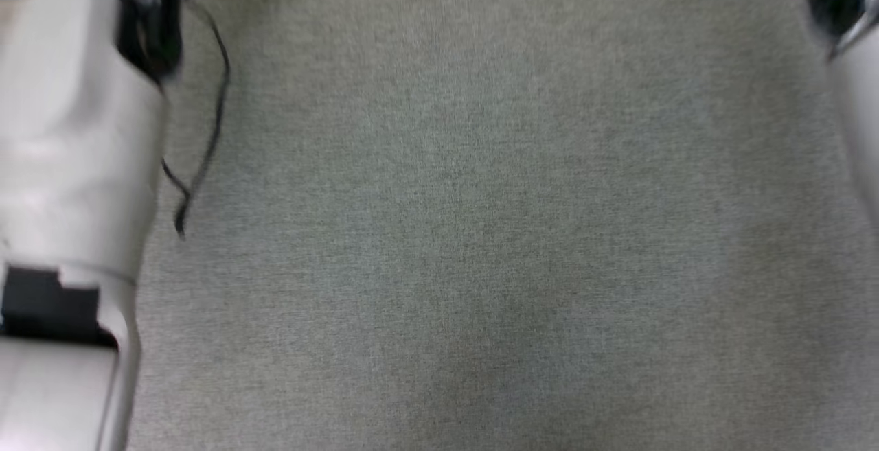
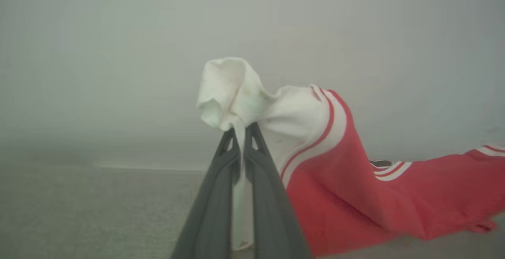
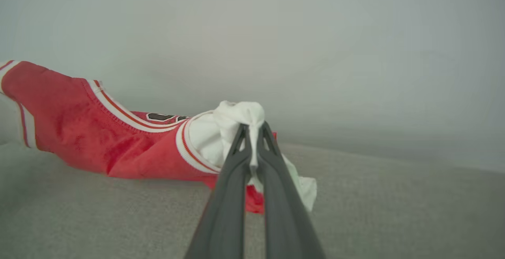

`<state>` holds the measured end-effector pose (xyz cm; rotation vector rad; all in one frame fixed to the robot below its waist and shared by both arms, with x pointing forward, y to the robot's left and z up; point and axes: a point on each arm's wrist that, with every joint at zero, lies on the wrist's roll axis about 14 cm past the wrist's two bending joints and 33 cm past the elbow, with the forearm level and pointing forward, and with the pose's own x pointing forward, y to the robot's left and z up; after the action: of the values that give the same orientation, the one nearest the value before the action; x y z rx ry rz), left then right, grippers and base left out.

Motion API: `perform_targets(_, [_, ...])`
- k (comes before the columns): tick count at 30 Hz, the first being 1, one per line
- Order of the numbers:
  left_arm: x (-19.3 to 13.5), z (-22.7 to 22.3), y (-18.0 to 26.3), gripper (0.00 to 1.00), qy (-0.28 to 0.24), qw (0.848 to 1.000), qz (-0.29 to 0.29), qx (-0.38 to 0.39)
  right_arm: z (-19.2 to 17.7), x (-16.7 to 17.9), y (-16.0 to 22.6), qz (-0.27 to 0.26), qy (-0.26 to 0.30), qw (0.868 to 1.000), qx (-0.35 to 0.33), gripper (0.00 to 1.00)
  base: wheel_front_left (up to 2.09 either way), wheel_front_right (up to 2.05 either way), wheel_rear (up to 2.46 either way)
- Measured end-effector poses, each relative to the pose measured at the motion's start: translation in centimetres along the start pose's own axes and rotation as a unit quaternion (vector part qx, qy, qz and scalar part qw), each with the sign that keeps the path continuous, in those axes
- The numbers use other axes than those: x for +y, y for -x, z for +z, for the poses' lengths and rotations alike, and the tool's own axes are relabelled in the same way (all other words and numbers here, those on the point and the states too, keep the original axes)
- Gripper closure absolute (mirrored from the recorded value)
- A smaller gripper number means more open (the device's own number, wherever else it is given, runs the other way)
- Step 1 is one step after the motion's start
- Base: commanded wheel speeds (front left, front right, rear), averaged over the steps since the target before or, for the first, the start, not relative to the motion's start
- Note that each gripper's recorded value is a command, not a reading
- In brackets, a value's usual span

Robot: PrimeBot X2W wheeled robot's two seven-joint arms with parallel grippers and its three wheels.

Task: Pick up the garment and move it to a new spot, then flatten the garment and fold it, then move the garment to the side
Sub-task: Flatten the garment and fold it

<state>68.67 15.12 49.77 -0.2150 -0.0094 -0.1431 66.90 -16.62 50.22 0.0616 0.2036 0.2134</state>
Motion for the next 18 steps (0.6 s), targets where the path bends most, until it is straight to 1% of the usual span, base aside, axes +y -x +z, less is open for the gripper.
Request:
perform_targets(3, [0.8, -1.5, 2.9, 1.0, 0.014, 1.0, 0.014, 0.024, -2.4, 0.1, 2.6, 0.002, -0.012, 1.0, 0.02, 1.0, 0.0, 0.0, 0.0])
perform_targets(6, [1.7, -1.8, 6.0, 1.0, 0.032, 0.999, 0.031, 0.026, -4.4, 0.3, 5.6, 0.003, -0.027, 0.999, 0.036, 1.0, 0.0, 0.0, 0.0])
perform_targets(7, [2.2, -2.1, 8.3, 1.0, 0.043, 0.998, 0.043, 0.027, -5.4, 0.7, 7.5, 0.007, -0.031, 0.999, 0.043, 1.0, 0.0, 0.0, 0.0])
perform_targets(8, [2.4, -2.4, 9.6, 1.0, 0.047, 0.997, 0.05, 0.03, -5.9, 1.0, 8.5, 0.009, -0.036, 0.998, 0.046, 1.0, 0.0, 0.0, 0.0])
perform_targets(9, [2.4, -2.4, 9.6, 1.0, 0.047, 0.997, 0.05, 0.03, -5.9, 1.0, 8.5, 0.009, -0.036, 0.998, 0.046, 1.0, 0.0, 0.0, 0.0])
perform_targets(10, [2.6, -2.9, 12.2, 1.0, 0.053, 0.996, 0.059, 0.032, -6.9, 1.3, 10.6, 0.011, -0.046, 0.998, 0.049, 1.0, 0.0, 0.0, 0.0])
perform_targets(15, [1.7, -4.0, 18.4, 1.0, 0.051, 0.996, 0.062, 0.046, -9.2, 1.6, 16.0, 0.007, -0.065, 0.996, 0.062, 1.0, 0.0, 0.0, 0.0])
perform_targets(18, [1.9, -4.4, 22.0, 1.0, 0.048, 0.995, 0.073, 0.053, -10.5, 2.3, 19.0, 0.007, -0.082, 0.994, 0.066, 1.0, 0.0, 0.0, 0.0])
